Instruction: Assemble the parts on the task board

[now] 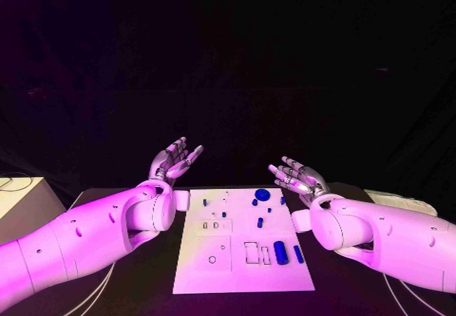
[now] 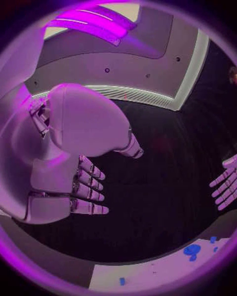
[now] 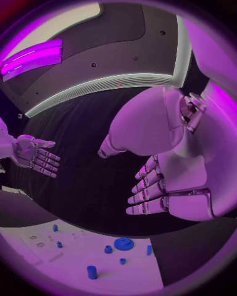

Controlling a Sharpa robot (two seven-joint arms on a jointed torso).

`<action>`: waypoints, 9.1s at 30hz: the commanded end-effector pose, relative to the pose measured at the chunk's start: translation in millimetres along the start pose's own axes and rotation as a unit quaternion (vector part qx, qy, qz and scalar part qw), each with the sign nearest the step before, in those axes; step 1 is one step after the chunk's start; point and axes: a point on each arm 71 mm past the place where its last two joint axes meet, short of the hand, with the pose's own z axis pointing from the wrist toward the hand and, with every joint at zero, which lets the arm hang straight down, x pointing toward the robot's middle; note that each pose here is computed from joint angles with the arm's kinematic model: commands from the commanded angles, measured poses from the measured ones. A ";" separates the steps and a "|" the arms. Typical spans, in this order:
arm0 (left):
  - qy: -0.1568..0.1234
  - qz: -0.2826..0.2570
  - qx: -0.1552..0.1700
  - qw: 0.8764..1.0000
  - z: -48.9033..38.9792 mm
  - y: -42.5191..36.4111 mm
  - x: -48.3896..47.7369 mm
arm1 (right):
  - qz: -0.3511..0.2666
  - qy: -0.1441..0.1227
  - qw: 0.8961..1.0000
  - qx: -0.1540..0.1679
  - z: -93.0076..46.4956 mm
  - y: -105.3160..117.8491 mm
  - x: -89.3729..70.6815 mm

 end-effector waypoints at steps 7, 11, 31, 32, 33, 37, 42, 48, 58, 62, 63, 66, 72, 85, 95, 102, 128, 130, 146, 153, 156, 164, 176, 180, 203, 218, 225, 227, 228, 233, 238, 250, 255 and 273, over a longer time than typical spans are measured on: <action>0.054 -0.005 -0.006 0.998 -6.0 -1.9 4.0 | -0.055 0.059 0.996 -0.031 4.5 12.1 -6.8; 0.053 -0.004 -0.006 0.999 -6.6 -1.5 0.1 | -0.102 0.057 0.991 -0.058 7.5 14.5 -13.6; 0.110 -0.005 -0.007 0.994 -27.7 -19.1 -20.6 | -0.449 0.099 0.875 -0.150 26.9 47.3 -23.1; 0.116 -0.006 -0.007 0.993 -29.9 -21.5 -20.2 | -0.468 0.103 0.865 -0.148 27.5 48.6 -22.3; 0.122 -0.007 -0.007 0.992 -32.4 -24.1 -20.0 | -0.488 0.105 0.854 -0.146 28.0 50.1 -21.6; 0.144 -0.013 -0.004 0.990 -40.6 -33.8 -18.4 | -0.551 0.104 0.816 -0.140 29.8 55.9 -19.4; 0.187 -0.022 0.003 0.982 -49.6 -47.5 -11.7 | -0.619 0.086 0.769 -0.134 33.8 65.0 -18.4; 0.205 -0.020 0.003 0.979 -56.2 -56.6 -8.0 | -0.653 0.072 0.742 -0.134 41.2 69.3 -15.1; 0.204 -0.009 0.003 0.979 -59.4 -63.7 -9.7 | -0.663 0.061 0.734 -0.130 45.0 71.1 -12.0; 0.204 -0.007 0.004 0.979 -60.0 -65.8 -10.2 | -0.669 0.062 0.731 -0.119 46.3 70.4 -9.8; 0.204 -0.007 0.004 0.979 -60.1 -66.4 -10.2 | -0.671 0.063 0.730 -0.117 46.9 70.2 -9.1; 0.206 -0.008 0.005 0.979 -60.7 -68.1 -10.1 | -0.674 0.063 0.728 -0.110 49.2 69.4 -7.2; 0.208 -0.008 0.006 0.978 -61.1 -69.9 -10.1 | -0.676 0.061 0.727 -0.103 53.2 67.8 -4.9; 0.208 -0.008 0.005 0.978 -60.4 -70.0 -9.6 | -0.682 0.056 0.723 -0.093 58.2 66.8 -2.2; 0.209 -0.009 0.006 0.978 -60.5 -70.1 -8.6 | -0.685 0.064 0.721 -0.085 60.1 63.8 0.6; 0.210 -0.009 0.005 0.978 -60.0 -69.7 -7.8 | -0.687 0.066 0.719 -0.079 60.9 62.6 0.4; 0.213 -0.011 0.004 0.977 -59.0 -68.9 -6.9 | -0.683 0.053 0.723 -0.091 61.0 65.1 3.4; 0.213 -0.011 0.004 0.977 -58.9 -68.8 -6.9 | -0.681 0.046 0.725 -0.095 60.7 66.3 3.4; 0.206 -0.002 0.002 0.978 -55.6 -66.4 -13.5 | -0.660 -0.027 0.736 -0.148 54.8 84.5 22.1; 0.202 0.002 0.002 0.979 -53.9 -65.5 -16.7 | -0.654 -0.037 0.737 -0.169 61.3 91.4 40.7; 0.203 0.002 0.002 0.979 -53.6 -65.2 -16.0 | -0.652 -0.038 0.737 -0.174 64.3 93.6 47.6; 0.206 0.001 0.002 0.978 -53.1 -64.7 -13.2 | -0.650 -0.043 0.736 -0.184 74.3 97.5 63.2; 0.208 0.003 0.001 0.978 -53.4 -65.0 -12.9 | -0.647 -0.039 0.741 -0.175 85.7 94.9 75.5; 0.207 0.005 0.001 0.978 -53.6 -65.2 -14.1 | -0.650 -0.034 0.740 -0.169 87.9 92.5 77.4; 0.206 0.008 -0.002 0.979 -56.0 -66.6 -18.2 | -0.650 -0.030 0.742 -0.161 91.8 87.6 84.3; 0.208 0.011 -0.004 0.978 -56.5 -67.0 -17.4 | -0.651 -0.031 0.741 -0.162 94.8 88.3 85.8; 0.210 0.012 -0.004 0.978 -56.7 -67.2 -16.4 | -0.654 -0.030 0.739 -0.160 96.1 88.1 85.9; 0.211 0.012 -0.004 0.977 -56.6 -67.2 -16.1 | -0.655 -0.029 0.738 -0.159 96.6 88.1 85.8; 0.211 0.012 -0.004 0.977 -56.6 -67.2 -16.0 | -0.655 -0.029 0.738 -0.159 96.7 88.0 85.8; 0.212 0.012 -0.005 0.977 -56.3 -67.1 -15.5 | -0.657 -0.025 0.737 -0.156 97.7 87.6 85.4; 0.212 0.012 -0.005 0.977 -56.2 -67.1 -15.5 | -0.656 -0.020 0.738 -0.157 97.5 87.3 86.4; 0.210 0.013 -0.005 0.978 -55.9 -66.9 -16.8 | -0.643 -0.029 0.744 -0.180 90.6 90.5 80.2; 0.208 0.014 -0.005 0.978 -55.4 -66.7 -19.6 | -0.638 -0.033 0.746 -0.186 77.5 94.5 65.2; 0.216 0.014 -0.001 0.976 -48.5 -61.7 -22.6 | -0.556 -0.015 0.820 -0.133 40.2 107.7 -24.3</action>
